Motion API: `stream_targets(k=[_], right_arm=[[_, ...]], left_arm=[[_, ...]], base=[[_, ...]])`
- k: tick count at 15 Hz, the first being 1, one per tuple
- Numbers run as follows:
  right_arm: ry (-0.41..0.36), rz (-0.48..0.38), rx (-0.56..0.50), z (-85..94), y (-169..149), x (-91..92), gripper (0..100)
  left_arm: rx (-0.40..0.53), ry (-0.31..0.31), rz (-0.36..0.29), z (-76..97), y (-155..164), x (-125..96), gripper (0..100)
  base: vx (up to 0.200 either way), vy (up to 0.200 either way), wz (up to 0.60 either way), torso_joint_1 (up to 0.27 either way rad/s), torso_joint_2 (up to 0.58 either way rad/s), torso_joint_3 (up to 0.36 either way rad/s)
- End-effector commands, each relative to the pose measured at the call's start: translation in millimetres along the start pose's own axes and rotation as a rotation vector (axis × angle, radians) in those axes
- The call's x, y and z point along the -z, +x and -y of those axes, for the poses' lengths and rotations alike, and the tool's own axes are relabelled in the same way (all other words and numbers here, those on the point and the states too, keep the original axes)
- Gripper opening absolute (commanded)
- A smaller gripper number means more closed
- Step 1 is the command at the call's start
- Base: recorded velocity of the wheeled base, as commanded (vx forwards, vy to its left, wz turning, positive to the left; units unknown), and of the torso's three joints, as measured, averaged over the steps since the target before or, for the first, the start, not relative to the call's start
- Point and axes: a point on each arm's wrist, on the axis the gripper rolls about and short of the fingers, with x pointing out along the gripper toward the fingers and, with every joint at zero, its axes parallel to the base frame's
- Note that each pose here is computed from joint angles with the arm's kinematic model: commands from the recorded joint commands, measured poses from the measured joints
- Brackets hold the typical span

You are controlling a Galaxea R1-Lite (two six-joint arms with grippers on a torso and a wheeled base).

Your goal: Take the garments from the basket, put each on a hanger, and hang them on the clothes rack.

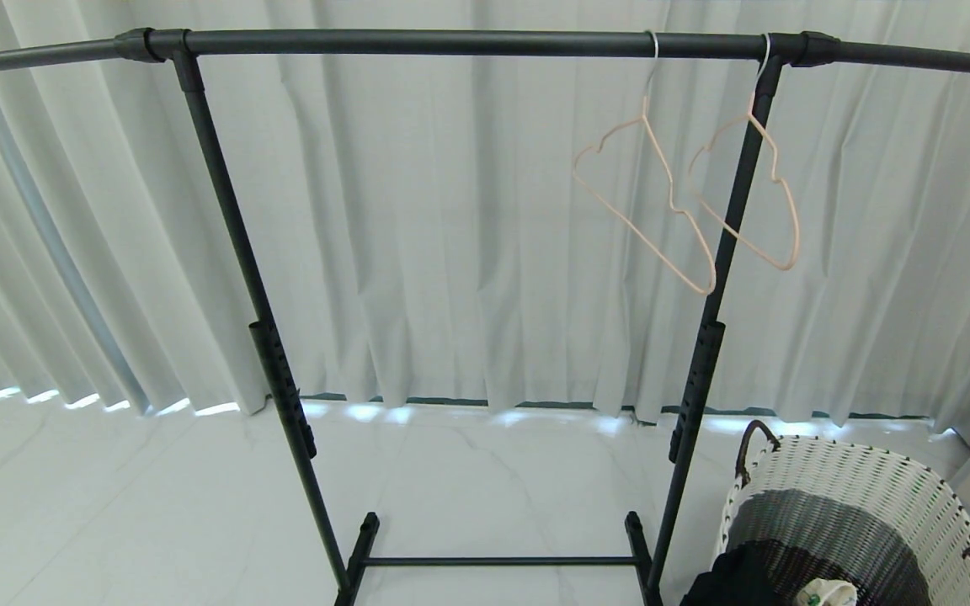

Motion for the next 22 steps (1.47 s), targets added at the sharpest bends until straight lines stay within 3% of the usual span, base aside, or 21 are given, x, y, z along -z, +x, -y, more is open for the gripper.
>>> stream_targets(k=[1,11,12,13,15,17,20,22], right_arm=[[0.009,-0.014,0.000,-0.1,1.1,-0.5,100],[0.030,0.050,-0.028,0.1,-3.1,-3.6,100],[0.087,0.119,-0.157,-0.5,-10.3,-34.7,100],[0.128,0.105,-0.187,0.3,-9.3,-66.5,100],[0.015,-0.010,-0.180,-2.5,11.2,-96.4,100],[-0.201,-0.248,-0.210,-10.0,57.7,-105.7,100],[-0.492,-0.558,-0.322,-21.2,127.9,-93.7,100],[-0.549,-0.728,-0.381,-26.4,164.6,-77.8,100]], left_arm=[[-0.001,0.001,0.000,0.0,0.0,0.0,100],[-0.001,0.003,0.000,0.0,0.0,0.0,100],[-0.001,0.004,-0.001,0.0,0.0,0.1,100],[-0.001,0.004,0.000,0.0,0.0,0.0,100],[-0.001,0.004,-0.001,0.0,0.0,0.1,100],[-0.001,0.004,-0.001,0.0,0.0,0.1,100],[-0.001,0.004,-0.001,0.0,0.0,0.1,100],[-0.001,0.004,-0.001,0.0,0.0,0.1,100]], base=[[0.000,0.000,0.00,0.000,0.00,0.000],[0.000,0.000,0.00,-0.058,0.20,0.137],[0.000,0.000,0.00,0.000,0.00,0.000],[0.000,0.000,0.00,0.000,0.00,0.000],[0.000,0.000,0.00,0.000,0.00,0.000],[0.000,0.000,0.00,0.000,0.00,0.000],[0.000,0.000,0.00,0.000,0.00,0.000],[0.000,0.000,0.00,0.000,0.00,0.000]])
